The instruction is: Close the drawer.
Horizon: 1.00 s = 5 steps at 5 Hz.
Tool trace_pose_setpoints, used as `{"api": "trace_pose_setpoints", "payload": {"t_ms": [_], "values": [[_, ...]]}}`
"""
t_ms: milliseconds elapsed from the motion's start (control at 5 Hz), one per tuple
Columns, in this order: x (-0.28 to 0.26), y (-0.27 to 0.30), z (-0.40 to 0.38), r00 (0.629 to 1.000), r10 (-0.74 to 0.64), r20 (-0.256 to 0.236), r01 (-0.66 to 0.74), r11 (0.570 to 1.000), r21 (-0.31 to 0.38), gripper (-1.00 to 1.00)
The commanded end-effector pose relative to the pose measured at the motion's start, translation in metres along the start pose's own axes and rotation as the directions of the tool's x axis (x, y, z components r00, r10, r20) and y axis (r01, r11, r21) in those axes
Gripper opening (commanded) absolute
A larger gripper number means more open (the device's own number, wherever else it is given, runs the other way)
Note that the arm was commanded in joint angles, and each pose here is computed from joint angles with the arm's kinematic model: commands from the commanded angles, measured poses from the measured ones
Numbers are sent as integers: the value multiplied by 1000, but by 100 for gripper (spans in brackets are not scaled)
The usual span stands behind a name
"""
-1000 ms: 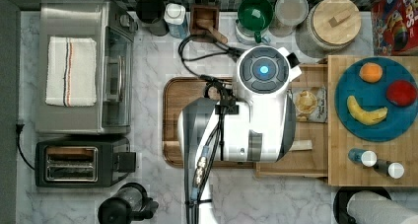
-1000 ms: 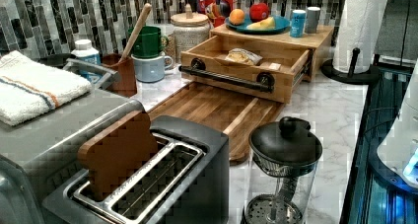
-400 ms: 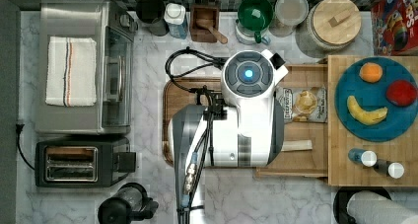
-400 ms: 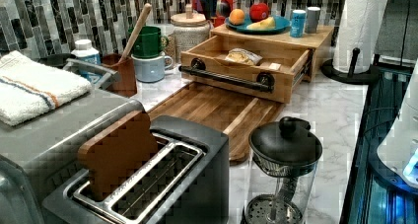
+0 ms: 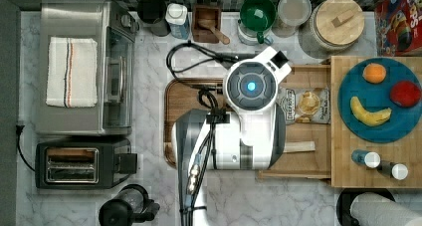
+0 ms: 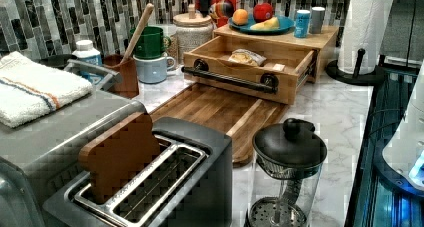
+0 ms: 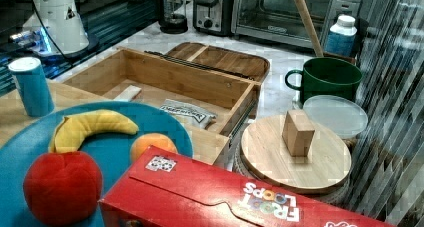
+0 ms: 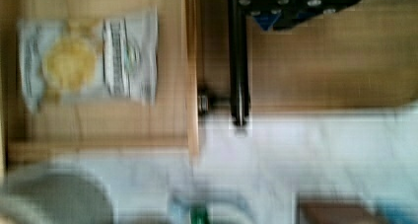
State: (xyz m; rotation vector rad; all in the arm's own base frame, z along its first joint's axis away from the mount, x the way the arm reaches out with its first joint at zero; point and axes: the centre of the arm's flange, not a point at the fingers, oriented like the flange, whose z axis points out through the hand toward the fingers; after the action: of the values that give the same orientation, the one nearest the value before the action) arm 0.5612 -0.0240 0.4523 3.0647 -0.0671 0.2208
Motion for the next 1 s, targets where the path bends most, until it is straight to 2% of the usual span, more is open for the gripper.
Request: {"api": "trace_pose_setpoints", "payload": {"t_ms": [200, 600, 800, 1000], "values": [[-42, -79, 137, 985, -69, 158, 68, 998, 14, -100], [-51, -87, 162, 990, -21, 142, 21, 1000, 7, -100], [-51, -74, 161, 988, -41, 149, 39, 999, 18, -100], [-53, -64, 159, 992, -53, 113, 53, 999, 3, -100]]}}
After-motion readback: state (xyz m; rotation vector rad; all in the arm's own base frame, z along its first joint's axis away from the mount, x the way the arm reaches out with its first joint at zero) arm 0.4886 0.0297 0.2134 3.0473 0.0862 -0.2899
